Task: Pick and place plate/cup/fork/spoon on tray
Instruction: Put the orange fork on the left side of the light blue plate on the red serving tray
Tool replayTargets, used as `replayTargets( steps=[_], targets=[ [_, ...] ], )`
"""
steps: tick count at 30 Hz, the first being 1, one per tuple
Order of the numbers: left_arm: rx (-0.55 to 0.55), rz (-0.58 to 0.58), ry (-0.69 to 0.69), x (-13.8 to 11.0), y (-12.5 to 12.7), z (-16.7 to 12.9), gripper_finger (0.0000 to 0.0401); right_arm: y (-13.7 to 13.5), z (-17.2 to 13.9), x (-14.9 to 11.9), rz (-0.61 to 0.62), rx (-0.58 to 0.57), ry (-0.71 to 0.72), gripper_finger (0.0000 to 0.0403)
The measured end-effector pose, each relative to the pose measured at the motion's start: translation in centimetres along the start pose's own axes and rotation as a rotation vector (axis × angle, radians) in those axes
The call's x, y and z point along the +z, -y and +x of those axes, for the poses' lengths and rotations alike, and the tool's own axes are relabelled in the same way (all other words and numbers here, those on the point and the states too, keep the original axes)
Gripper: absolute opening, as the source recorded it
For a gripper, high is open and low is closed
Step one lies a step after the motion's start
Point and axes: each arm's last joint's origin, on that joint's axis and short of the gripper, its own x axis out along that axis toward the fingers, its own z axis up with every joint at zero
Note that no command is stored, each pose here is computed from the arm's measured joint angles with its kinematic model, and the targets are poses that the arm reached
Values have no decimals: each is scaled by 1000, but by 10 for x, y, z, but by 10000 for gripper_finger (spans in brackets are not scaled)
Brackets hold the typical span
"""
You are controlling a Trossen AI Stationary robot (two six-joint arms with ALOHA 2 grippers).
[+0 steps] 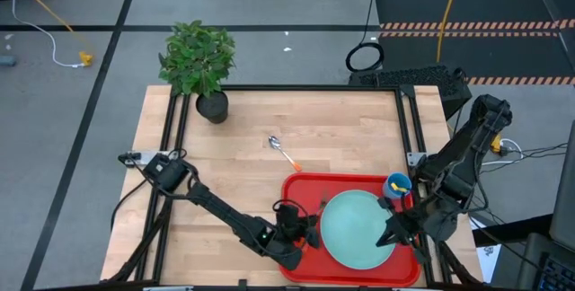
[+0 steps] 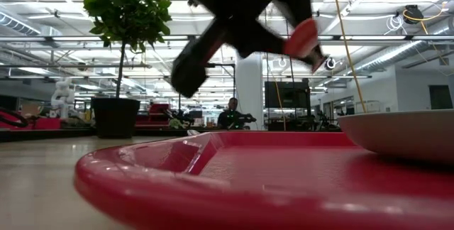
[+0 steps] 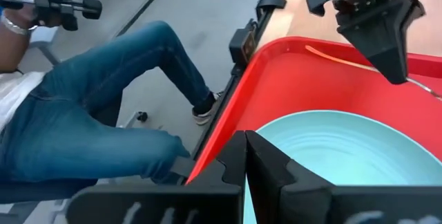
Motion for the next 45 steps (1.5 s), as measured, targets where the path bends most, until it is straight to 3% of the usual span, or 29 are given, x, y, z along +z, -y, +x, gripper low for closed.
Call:
replayTargets(
  steps=[4,11,19,45],
  targets=[
    [-52,8,24,-3,6,0,26,-4,-2,-2,-7,19,-4,0],
    [-49,20,59,-2,6,0,26,-8,-2,-3,-3,37,4,0],
    [43,37,58,3,-7,7,26,-8,-2,-2,-1,42,13,0],
    [167,75,-153,-2,-31,14,26,-9,-2,-1,26,40,20,0]
  ],
)
